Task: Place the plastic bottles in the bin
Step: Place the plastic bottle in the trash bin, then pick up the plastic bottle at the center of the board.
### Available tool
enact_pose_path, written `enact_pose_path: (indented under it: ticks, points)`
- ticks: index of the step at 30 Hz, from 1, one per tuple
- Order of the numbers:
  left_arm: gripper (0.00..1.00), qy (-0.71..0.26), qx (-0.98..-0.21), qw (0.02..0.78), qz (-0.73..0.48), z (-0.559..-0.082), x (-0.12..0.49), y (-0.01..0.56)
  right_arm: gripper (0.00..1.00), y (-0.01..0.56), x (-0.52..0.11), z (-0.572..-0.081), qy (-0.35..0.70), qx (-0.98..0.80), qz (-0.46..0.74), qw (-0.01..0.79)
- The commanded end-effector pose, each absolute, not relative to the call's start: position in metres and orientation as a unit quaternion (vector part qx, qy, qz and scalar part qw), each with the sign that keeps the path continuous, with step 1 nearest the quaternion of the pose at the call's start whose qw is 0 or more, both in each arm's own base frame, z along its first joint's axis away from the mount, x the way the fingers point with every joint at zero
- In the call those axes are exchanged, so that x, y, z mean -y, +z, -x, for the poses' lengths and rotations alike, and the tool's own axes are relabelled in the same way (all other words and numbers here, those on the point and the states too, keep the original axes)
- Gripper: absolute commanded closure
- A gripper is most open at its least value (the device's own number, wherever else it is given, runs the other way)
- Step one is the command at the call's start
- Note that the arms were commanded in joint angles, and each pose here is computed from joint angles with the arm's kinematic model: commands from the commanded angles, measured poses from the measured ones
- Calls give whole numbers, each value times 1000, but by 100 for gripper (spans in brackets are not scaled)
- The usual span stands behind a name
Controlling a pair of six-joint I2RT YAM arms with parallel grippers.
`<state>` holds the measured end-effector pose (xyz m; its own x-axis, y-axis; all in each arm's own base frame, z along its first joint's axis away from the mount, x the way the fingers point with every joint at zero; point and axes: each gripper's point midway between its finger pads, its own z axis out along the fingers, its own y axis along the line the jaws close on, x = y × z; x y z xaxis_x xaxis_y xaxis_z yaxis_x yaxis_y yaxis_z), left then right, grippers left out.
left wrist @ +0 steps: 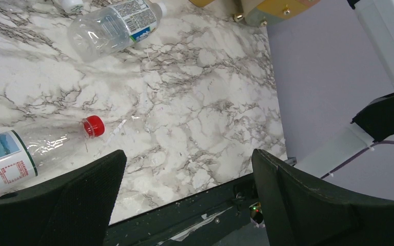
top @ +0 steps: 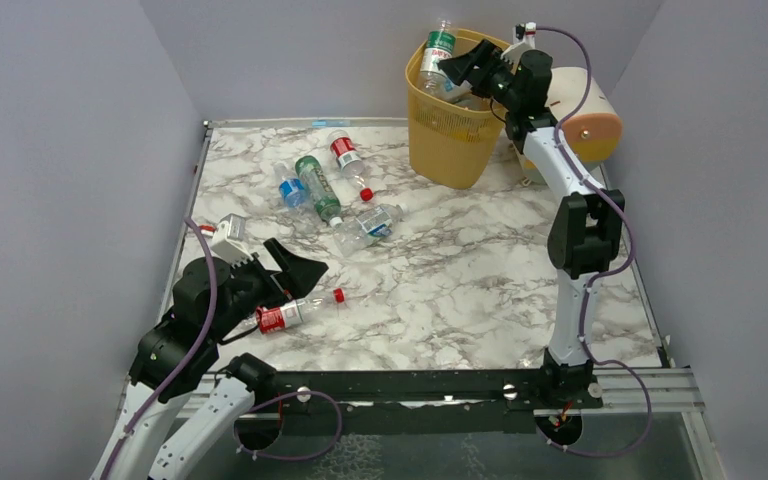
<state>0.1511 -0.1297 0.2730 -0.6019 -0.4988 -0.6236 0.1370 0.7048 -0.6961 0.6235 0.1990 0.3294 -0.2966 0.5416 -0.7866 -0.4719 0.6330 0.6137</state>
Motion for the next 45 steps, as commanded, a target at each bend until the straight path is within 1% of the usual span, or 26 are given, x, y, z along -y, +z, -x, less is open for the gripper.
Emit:
enact_pose_path:
  ticks: [1, 8, 14, 17, 23, 29, 33, 36, 40, 43, 45]
  points:
    - [1, -364, -817, 431, 116, -153, 129, 268, 1, 386, -184, -592, 388, -664, -6, 638]
    - [1, -365, -818, 430, 113, -154, 130, 267, 0, 411, -162, -534, 342, -666, 1, 663]
    - [1, -364, -821, 426, 110, -155, 132, 261, 1, 408, -164, -463, 351, -678, 50, 644]
    - [1, -360, -826, 420, 108, -156, 133, 253, 0, 385, -167, -435, 361, -696, 68, 617]
    - [1, -351, -839, 405, 97, -165, 140, 239, 0, 326, -169, -399, 371, -742, 63, 555]
    - [1, -293, -870, 391, 60, -181, 140, 223, 0, 275, -195, -373, 399, -774, 75, 487]
    - [1, -230, -907, 352, 25, -194, 138, 198, 0, 255, -211, -358, 410, -785, 82, 457]
    - [1, -197, -923, 330, 22, -202, 135, 176, 0, 247, -227, -345, 422, -786, 99, 440]
    - [1, -211, -919, 330, 40, -209, 142, 166, 0, 231, -256, -335, 411, -795, 142, 423]
    - [1, -226, -912, 339, 53, -213, 146, 168, 2, 211, -276, -344, 387, -809, 168, 410]
    - [1, -225, -911, 341, 58, -214, 146, 167, 4, 190, -288, -353, 380, -828, 170, 375]
